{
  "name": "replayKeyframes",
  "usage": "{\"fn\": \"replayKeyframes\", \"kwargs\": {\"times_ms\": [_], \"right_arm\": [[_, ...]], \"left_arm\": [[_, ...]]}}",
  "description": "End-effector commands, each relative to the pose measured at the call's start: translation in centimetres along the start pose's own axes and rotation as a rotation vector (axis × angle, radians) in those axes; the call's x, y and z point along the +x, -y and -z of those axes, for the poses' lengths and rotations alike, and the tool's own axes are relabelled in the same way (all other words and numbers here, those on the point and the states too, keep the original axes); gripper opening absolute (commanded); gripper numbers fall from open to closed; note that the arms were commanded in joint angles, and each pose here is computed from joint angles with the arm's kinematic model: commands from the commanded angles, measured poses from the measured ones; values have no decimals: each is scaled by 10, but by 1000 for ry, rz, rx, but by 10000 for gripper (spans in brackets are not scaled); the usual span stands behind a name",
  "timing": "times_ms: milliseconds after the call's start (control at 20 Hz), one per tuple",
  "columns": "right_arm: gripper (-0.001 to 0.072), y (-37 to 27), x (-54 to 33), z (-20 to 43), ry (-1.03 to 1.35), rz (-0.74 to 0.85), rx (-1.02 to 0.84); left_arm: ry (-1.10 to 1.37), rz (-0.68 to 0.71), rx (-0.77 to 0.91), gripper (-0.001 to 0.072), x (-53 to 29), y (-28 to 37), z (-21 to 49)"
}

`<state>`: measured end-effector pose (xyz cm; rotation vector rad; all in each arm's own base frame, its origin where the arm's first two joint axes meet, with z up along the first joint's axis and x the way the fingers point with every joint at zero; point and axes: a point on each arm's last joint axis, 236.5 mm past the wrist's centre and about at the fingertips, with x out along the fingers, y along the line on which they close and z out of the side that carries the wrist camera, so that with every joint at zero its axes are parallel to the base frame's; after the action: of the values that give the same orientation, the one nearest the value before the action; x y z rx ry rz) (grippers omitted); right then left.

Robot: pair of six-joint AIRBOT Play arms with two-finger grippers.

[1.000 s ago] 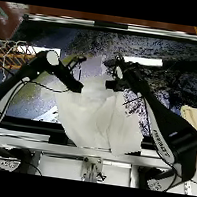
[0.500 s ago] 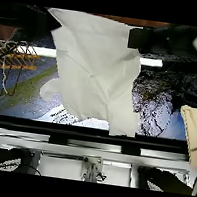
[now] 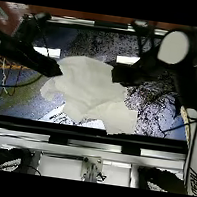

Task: Fold the shirts.

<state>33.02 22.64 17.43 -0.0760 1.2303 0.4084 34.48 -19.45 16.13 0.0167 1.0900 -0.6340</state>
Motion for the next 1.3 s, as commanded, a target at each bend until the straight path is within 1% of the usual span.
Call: {"fn": "replayKeyframes", "kwargs": {"times_ms": [0, 50, 150, 250, 300, 350, 450, 500, 600, 650, 750, 800, 900, 1000, 1050, 1150, 1250], "right_arm": [[68, -12, 51, 3, -81, 14, -37], [68, -16, 59, 1, -84, 11, -42], [68, -21, 72, 1, -99, 5, -46], [68, -21, 73, -1, -91, 3, -46], [68, -21, 71, 0, -93, 3, -47], [68, -21, 70, 0, -94, 4, -47], [68, -21, 67, 0, -86, 1, -48], [68, -22, 66, 0, -86, 0, -48], [68, -21, 66, 2, -92, 1, -53], [68, -21, 66, 2, -91, 1, -54], [69, -22, 66, 1, -90, -1, -59], [68, -24, 66, 2, -91, -9, -61], [69, -28, 66, 2, -91, -26, -68], [69, -28, 66, 2, -91, -27, -76], [69, -27, 66, 2, -91, -26, -78], [69, -27, 66, 2, -91, -24, -80], [69, -27, 67, 1, -89, -24, -80]], "left_arm": [[-94, -3, -81, 51, 53, -20, 41], [-109, -4, -88, 61, 58, -22, 48], [-113, -8, -75, 134, 59, -26, 49], [-94, -19, -90, 291, 53, -34, 44], [-82, -27, -103, 335, 50, -40, 41], [-71, -38, -120, 362, 44, -48, 38], [-53, -65, -169, 527, 25, -70, 34], [-44, -82, -192, 555, 13, -84, 33], [-25, -135, -226, 555, -22, -118, 34], [-12, -186, -254, 554, -43, -142, 37], [29, -305, -367, 552, -79, -196, 52], [42, -337, -437, 551, -88, -218, 64], [13, -366, -564, 552, -93, -255, 98], [6, -382, -654, 559, -94, -279, 123], [20, -396, -668, 609, -95, -289, 129], [53, -438, -636, 607, -96, -310, 136], [30, -465, -583, 592, -88, -327, 144]]}}
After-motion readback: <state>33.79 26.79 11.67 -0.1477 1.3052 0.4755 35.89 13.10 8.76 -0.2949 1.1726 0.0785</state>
